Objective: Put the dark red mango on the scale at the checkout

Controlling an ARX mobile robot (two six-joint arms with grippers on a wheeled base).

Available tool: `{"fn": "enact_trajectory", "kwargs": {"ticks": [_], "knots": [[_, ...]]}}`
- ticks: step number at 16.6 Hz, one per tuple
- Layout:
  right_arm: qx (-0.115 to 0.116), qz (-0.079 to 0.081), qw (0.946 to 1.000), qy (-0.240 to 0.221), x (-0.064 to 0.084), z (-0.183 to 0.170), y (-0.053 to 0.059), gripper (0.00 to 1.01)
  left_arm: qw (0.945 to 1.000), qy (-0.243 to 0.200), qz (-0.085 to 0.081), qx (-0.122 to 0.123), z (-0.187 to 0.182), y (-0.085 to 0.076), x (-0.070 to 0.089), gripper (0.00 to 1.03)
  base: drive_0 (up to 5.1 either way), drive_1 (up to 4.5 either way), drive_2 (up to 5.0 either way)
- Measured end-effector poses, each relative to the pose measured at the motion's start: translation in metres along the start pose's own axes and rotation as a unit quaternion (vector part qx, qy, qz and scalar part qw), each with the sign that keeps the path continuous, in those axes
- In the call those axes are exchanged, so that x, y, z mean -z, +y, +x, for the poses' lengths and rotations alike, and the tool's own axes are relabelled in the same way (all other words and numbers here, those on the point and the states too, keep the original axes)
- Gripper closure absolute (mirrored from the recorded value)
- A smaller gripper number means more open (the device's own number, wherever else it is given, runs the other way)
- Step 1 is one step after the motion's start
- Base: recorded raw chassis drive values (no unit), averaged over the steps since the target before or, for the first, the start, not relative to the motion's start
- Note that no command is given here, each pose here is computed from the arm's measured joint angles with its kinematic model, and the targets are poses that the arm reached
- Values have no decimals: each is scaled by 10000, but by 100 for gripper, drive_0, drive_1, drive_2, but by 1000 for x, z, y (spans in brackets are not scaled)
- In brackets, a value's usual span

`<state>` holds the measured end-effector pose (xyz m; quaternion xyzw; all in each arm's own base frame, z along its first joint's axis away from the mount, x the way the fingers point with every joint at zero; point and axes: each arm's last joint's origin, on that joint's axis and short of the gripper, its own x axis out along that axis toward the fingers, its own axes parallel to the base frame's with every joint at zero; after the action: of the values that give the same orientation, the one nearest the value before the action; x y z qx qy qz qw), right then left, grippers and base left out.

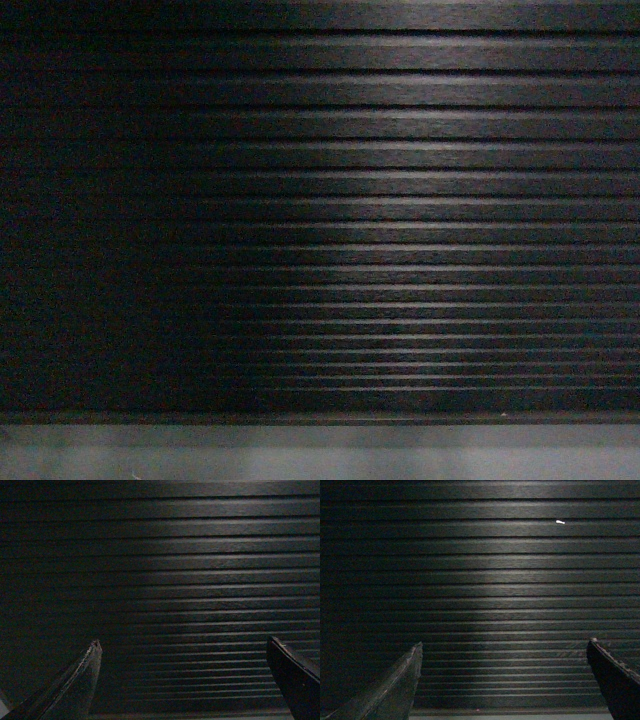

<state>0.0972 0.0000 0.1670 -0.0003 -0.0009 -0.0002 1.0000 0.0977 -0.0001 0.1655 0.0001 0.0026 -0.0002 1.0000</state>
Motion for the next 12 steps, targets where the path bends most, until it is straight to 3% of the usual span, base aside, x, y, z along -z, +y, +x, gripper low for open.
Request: {"fn": "enact_trajectory", "kwargs": {"ticks": [12], "knots": [[0, 2, 10000, -13, 0, 0, 0, 3, 10000, -8, 2, 4, 0, 0, 0, 5, 0, 0, 0]]}}
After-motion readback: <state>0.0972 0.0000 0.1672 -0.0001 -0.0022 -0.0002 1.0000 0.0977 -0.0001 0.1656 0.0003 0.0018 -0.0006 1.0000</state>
